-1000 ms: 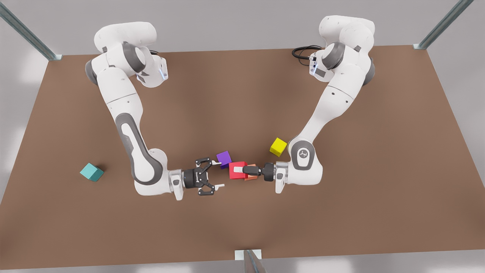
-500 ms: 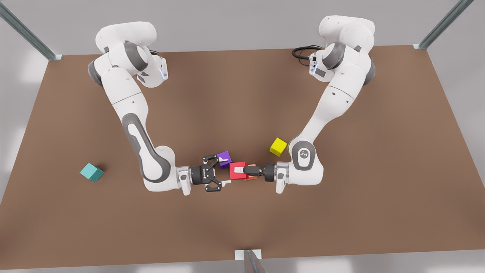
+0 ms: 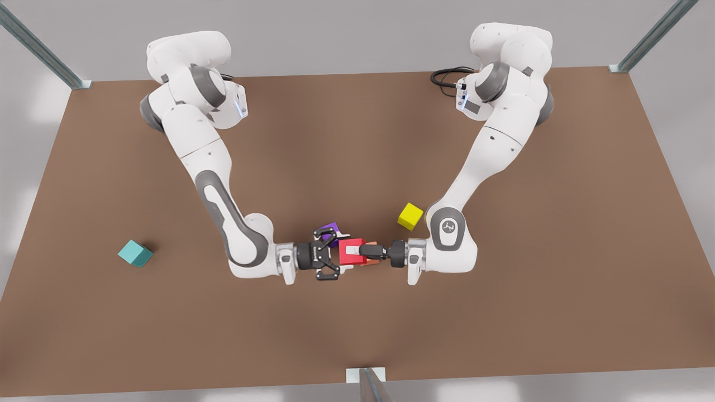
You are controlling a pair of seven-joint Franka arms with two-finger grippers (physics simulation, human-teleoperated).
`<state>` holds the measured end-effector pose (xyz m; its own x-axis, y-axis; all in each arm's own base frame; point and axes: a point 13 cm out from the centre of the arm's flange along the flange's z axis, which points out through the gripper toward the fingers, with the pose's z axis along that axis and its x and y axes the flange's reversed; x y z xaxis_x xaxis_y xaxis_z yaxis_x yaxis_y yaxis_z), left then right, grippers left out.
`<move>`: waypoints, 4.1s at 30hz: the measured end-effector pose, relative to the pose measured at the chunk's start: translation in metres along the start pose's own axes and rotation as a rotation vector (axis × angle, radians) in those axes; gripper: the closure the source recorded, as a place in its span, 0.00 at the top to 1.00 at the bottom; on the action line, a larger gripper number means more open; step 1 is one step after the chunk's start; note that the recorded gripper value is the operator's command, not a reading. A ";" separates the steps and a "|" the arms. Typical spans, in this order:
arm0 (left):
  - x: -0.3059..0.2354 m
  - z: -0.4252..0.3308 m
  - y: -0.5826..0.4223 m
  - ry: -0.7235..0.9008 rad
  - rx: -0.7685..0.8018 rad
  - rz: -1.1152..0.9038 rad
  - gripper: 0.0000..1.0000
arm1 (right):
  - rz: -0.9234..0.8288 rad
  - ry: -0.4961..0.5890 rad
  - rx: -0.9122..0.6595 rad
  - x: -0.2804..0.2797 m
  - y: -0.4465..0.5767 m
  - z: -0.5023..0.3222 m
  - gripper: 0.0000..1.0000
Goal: Pick up red wooden cube and pass to hand red wooden cube and place in blue wooden cube
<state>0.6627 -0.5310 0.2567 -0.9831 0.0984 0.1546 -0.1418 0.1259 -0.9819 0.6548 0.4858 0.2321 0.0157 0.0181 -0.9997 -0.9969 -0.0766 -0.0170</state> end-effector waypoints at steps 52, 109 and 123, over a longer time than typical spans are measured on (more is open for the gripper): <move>0.129 -0.488 -0.162 0.013 -1.431 0.168 1.00 | 0.081 1.605 -0.124 0.039 0.012 -0.667 0.61; 0.155 -0.501 -0.157 0.025 -1.467 0.028 1.00 | 0.272 1.482 0.044 -0.042 0.033 -0.558 1.00; 0.164 -0.496 -0.155 0.057 -1.461 0.008 1.00 | 0.888 1.471 0.662 -0.227 0.142 -0.520 1.00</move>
<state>0.5811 -0.0445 0.4890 -0.9726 0.1372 0.1879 0.1388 0.9903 -0.0045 0.5493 -0.0473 0.4474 -0.7856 -0.6136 0.0798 -0.6054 0.7889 0.1056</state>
